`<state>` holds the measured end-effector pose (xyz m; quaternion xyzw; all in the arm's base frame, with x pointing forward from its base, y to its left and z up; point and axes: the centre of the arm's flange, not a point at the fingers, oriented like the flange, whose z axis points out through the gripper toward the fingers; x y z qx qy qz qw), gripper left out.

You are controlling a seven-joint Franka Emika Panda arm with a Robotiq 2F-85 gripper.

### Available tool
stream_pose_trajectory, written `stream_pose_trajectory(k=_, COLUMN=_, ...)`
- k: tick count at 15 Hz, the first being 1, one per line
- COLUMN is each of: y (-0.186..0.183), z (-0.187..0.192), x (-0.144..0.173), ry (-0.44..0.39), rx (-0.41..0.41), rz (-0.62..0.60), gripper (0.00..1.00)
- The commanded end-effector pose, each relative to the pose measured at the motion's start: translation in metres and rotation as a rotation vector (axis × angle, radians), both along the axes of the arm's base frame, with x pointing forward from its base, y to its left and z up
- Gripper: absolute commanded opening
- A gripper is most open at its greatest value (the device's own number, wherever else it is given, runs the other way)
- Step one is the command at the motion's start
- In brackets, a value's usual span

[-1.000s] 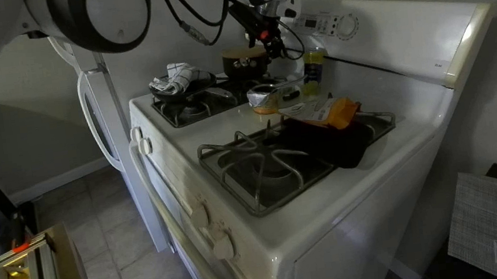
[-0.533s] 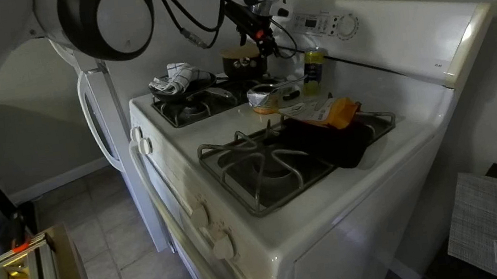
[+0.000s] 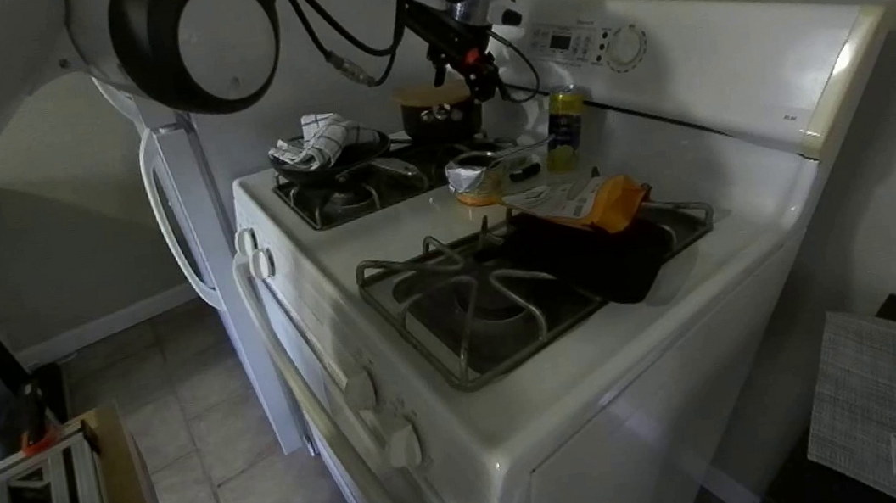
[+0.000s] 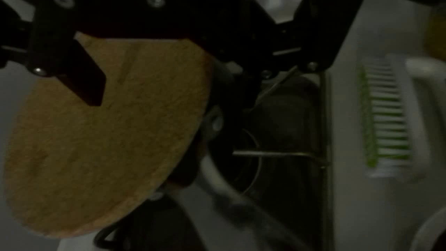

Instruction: Put the wooden coaster on the black pot

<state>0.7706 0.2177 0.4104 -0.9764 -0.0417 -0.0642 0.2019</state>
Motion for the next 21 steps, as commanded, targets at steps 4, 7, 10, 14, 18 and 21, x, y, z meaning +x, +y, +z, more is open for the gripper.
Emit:
stream_pose_trajectory(k=4, y=-0.023, z=0.088, x=0.011, ry=-0.142, rx=-0.079, rz=-0.095, gripper=1.0)
stream_pose_trajectory(k=7, y=-0.007, z=0.149, x=-0.003, ry=-0.094, rx=0.023, rz=-0.018, gripper=1.0)
stream_pose_trajectory(k=10, y=0.015, z=0.193, x=-0.028, ry=-0.05, rx=0.042, rz=0.051, gripper=1.0)
stream_pose_trajectory(k=14, y=0.012, z=0.199, x=-0.062, ry=-0.09, rx=0.046, rz=0.066, gripper=1.0)
stream_pose_trajectory(k=18, y=0.013, z=0.186, x=-0.065, ry=-0.054, rx=-0.007, rz=0.107, gripper=1.0)
stream_pose_trajectory(k=21, y=0.031, z=0.166, x=-0.079, ry=-0.043, rx=-0.16, rz=0.214, gripper=1.0)
